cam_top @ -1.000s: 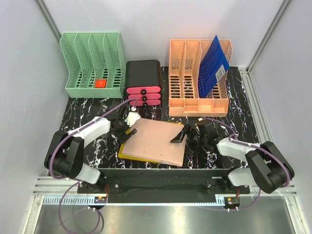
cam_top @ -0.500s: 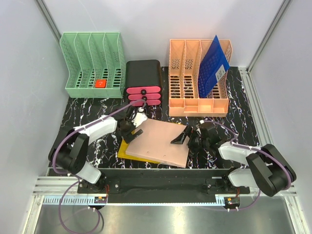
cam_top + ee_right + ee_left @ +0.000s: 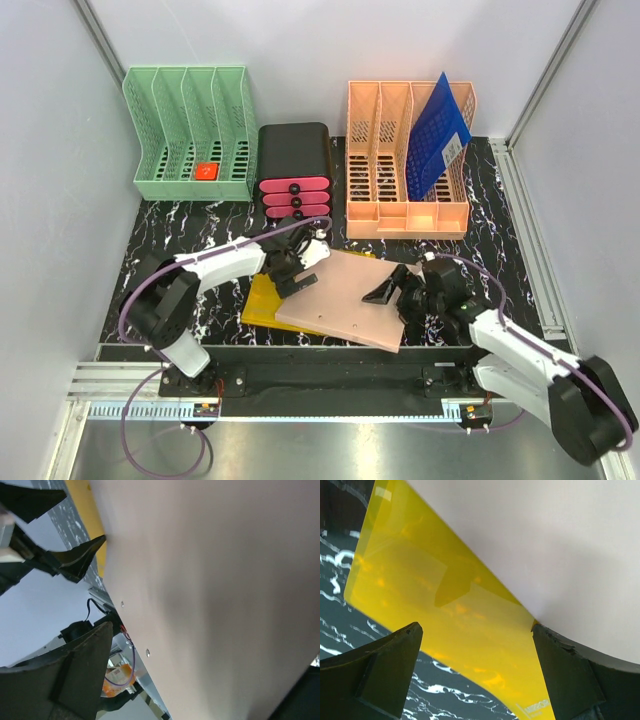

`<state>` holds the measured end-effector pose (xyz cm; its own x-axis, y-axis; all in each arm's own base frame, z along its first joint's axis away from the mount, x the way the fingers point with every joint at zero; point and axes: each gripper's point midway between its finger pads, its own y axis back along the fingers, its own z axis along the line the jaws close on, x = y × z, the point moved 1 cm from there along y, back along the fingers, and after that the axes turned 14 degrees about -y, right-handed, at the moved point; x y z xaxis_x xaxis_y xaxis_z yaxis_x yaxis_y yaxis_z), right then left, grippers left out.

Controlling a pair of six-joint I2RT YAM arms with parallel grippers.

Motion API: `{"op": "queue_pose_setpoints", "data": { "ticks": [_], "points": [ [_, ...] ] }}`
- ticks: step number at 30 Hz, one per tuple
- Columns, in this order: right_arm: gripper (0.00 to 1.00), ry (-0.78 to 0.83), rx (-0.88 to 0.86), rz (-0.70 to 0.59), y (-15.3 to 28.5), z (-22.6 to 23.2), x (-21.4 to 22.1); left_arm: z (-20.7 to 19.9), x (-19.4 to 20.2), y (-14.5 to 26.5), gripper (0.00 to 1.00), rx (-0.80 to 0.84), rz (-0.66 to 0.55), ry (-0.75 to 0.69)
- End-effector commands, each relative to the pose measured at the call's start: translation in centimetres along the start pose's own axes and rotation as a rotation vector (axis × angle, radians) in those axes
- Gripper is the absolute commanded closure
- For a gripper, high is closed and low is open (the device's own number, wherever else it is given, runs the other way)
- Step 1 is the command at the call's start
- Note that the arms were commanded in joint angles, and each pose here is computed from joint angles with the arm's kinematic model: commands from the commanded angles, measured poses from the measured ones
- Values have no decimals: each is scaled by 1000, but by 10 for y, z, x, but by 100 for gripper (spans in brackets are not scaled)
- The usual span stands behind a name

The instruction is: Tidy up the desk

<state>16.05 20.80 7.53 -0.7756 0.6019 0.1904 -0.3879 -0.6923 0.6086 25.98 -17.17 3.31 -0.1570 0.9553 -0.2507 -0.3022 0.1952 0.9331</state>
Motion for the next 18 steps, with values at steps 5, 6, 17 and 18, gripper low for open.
{"op": "queue_pose_setpoints", "data": {
  "ticks": [5,6,17,18],
  "points": [
    [74,29,-109,-29,34,46,9,-23,-19,-11,1,84,-38,-17],
    [79,31,-115,-28,36,49,10,-22,-20,-10,1,80,-41,-18],
    [100,370,-22,-180,104,130,0,52,-16,50,1,-164,-87,73],
    [100,467,-41,-225,123,161,-3,67,-16,65,1,-196,-110,111]
  ]
}}
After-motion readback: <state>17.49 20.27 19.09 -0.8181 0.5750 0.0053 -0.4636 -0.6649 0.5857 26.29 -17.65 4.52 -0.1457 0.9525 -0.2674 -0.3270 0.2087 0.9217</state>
